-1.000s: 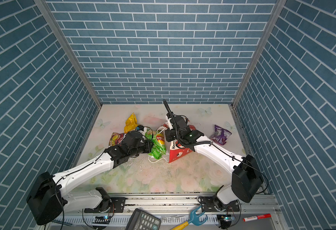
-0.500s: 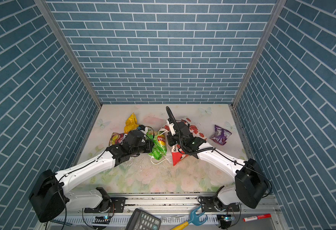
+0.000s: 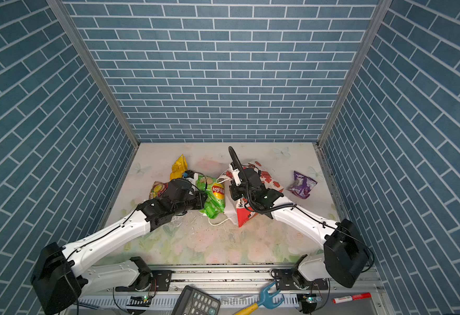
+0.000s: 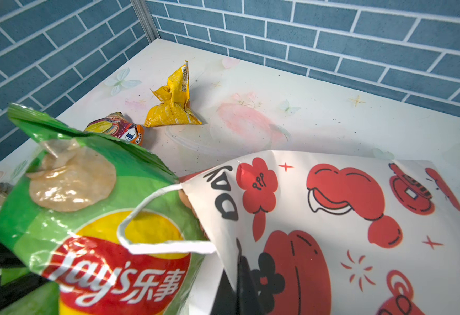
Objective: Take the snacks out of the paper bag
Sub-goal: 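Carry the Lay's bag toward the Fox's packet while the right gripper holds the bag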
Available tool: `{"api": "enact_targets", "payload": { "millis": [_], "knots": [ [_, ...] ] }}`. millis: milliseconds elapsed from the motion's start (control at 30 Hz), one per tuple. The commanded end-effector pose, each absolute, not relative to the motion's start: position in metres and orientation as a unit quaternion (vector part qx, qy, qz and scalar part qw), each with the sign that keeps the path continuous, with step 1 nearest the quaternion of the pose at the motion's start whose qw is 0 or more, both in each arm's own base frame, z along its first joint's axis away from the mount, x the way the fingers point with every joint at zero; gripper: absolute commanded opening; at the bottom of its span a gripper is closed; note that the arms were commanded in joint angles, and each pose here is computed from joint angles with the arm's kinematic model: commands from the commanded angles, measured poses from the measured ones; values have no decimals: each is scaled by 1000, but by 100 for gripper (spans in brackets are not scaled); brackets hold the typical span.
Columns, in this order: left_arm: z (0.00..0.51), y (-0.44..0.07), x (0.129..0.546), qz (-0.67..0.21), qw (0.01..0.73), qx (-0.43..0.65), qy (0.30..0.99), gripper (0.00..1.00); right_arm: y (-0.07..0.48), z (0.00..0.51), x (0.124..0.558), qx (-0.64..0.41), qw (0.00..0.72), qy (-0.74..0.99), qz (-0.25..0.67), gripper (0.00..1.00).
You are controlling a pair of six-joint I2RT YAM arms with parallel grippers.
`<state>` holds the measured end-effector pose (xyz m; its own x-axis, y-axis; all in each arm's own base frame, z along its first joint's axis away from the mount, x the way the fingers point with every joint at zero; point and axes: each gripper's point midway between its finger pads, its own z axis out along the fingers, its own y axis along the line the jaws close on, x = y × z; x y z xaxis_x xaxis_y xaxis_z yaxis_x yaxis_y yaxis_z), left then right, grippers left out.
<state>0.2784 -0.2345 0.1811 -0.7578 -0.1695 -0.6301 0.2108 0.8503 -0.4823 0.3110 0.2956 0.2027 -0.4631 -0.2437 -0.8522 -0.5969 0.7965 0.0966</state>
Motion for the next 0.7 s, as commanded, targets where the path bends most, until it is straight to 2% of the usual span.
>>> {"api": "enact_targets", "payload": {
  "millis": [0, 667],
  "knots": [
    [202, -225, 290, -262, 390, -1, 883, 0, 287, 200, 310, -261, 457, 833, 171, 0],
    [237, -178, 283, -181, 440, -6, 879, 0, 281, 198, 312, -255, 461, 835, 156, 0]
  ]
}}
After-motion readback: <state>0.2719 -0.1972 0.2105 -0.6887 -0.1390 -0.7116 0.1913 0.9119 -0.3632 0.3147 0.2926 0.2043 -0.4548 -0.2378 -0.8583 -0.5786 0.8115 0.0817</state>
